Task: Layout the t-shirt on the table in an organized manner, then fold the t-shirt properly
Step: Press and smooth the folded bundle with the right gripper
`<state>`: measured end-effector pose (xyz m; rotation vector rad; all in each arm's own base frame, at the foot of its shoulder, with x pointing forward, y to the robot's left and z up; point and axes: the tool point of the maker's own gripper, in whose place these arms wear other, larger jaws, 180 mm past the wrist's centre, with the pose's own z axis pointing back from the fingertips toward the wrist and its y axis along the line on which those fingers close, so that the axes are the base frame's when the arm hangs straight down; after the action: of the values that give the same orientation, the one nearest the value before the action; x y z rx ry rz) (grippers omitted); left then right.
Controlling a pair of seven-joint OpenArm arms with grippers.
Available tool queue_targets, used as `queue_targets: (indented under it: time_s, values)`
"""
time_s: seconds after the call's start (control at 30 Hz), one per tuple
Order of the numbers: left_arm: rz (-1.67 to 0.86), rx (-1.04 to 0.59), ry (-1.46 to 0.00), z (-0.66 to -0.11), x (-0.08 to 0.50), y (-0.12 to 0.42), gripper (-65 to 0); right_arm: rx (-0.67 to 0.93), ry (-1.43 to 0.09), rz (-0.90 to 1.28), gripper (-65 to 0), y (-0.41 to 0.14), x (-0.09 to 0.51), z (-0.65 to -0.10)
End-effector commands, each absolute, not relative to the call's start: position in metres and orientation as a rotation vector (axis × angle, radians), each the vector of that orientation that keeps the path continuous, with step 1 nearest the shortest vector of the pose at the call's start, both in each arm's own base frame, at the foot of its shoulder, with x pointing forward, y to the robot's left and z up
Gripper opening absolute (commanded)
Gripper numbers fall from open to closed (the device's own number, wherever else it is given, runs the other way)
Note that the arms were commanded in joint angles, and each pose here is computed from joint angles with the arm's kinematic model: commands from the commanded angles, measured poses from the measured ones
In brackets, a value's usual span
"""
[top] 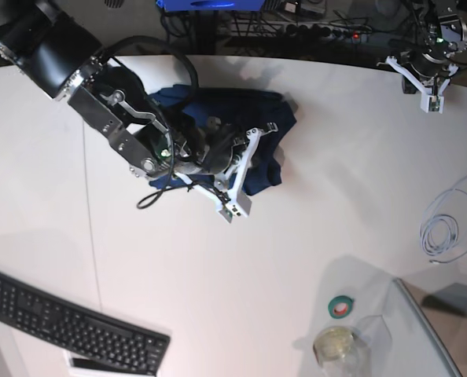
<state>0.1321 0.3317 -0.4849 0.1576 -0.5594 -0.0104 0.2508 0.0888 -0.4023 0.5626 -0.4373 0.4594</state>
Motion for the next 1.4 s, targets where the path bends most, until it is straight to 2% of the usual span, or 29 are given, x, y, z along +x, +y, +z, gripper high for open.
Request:
queue_targets:
  time_s: [0.0, 0.27, 0.7, 0.93, 1.03, 1.2, 1.37]
  values:
    - [-0.016, 0.169, -0.574, -0.48, 0.135, 0.336, -65.0, 0.591, -0.488, 0.482, -62.9, 0.1, 0.26, -0.387]
    - [-0.017, 0.172, -0.571, -0.48, 0.134, 0.337, -65.0, 0.52, -0.351, 0.479, -62.9, 0.097, 0.241, -0.439]
    - [-0.018, 0.176, -0.592, -0.476, 0.145, 0.339, -65.0, 0.502, -0.225, 0.514, -62.9, 0.092, 0.2, -0.461]
    - [-0.021, 0.179, -0.597, -0.475, 0.147, 0.339, -65.0, 0.511, -0.194, 0.54, -62.9, 0.088, 0.19, -0.45]
    - [-0.021, 0.179, -0.597, -0.475, 0.147, 0.339, -65.0, 0.572, -0.252, 0.575, -62.9, 0.099, 0.188, -0.419]
    - [-0.021, 0.179, -0.597, -0.475, 0.147, 0.339, -65.0, 0.628, -0.351, 0.52, -62.9, 0.113, 0.22, -0.388]
    - [-0.021, 0.179, -0.597, -0.475, 0.147, 0.339, -65.0, 0.616, -0.322, 0.557, -62.9, 0.133, 0.222, -0.396]
